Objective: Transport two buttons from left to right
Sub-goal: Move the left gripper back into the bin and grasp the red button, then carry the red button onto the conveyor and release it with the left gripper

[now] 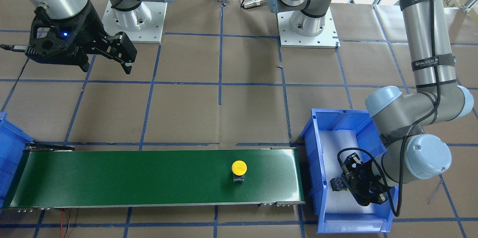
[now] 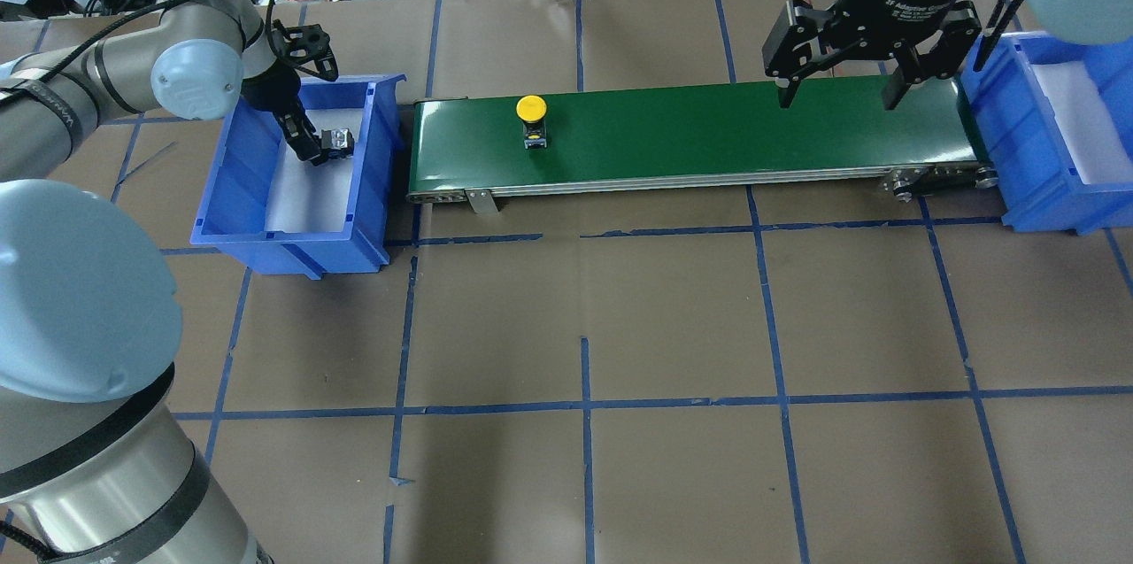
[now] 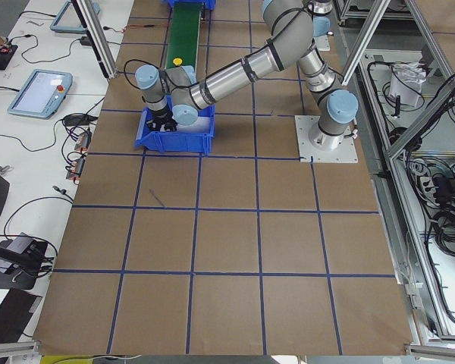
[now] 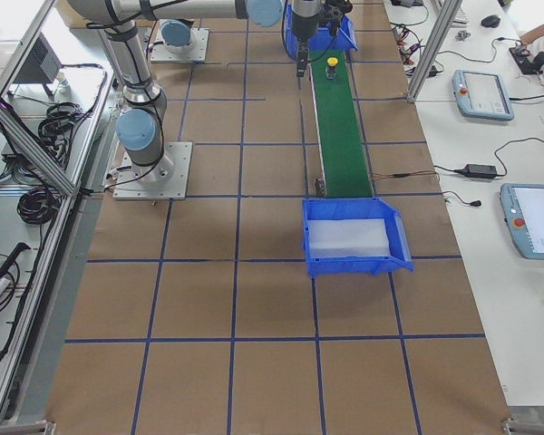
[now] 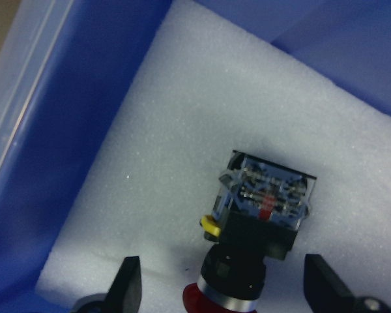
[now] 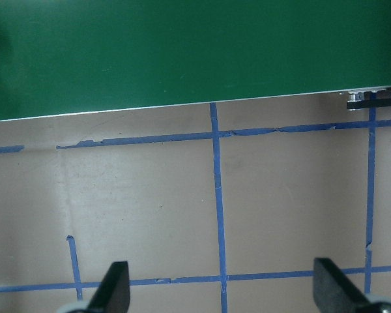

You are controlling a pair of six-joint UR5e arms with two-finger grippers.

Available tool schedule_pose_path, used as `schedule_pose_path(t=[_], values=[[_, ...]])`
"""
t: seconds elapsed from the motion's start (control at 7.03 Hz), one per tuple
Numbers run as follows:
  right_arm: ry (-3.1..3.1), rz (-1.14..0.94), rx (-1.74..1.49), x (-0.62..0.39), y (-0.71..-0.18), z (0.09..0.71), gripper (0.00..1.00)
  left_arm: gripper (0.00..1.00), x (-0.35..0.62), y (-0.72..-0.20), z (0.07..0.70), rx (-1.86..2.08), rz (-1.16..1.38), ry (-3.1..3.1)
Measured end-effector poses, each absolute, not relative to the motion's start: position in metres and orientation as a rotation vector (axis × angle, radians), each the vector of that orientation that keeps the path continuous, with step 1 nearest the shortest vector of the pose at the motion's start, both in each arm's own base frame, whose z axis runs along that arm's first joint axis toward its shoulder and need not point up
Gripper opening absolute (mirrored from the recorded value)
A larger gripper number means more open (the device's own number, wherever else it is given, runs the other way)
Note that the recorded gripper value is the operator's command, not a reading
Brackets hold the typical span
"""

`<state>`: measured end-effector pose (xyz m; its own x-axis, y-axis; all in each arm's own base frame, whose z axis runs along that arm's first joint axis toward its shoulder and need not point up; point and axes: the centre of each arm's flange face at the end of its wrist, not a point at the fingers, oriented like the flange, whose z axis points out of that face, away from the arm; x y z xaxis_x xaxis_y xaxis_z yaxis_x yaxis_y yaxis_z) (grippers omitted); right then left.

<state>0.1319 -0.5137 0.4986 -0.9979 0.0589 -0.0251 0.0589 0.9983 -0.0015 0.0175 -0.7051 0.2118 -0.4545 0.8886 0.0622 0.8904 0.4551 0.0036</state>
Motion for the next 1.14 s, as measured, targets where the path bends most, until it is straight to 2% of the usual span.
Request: schedule_pose_path(t=[0.28, 0.71, 0.85, 1.14], values=[[3.115, -0.003, 0.093, 0.132, -0.513, 0.499, 1.00, 0.20, 0.017, -0.705, 0.233, -1.625, -0.027, -2.654], [3.116, -0.002, 0.094, 0.131, -0.513, 0.500, 1.00, 0.20, -0.012, -0.665, 0.362, -1.716, 0.060, -2.663], [3.119, 0.001, 0.093, 0.131, -0.513, 0.499, 1.00, 0.20, -0.044, -0.653, 0.386, -1.762, 0.075, -2.640], [3.122, -0.010, 0.102, 0.127, -0.515, 0.499, 1.00, 0.20, -0.108, -0.645, 0.389, -1.694, 0.080, -2.675]])
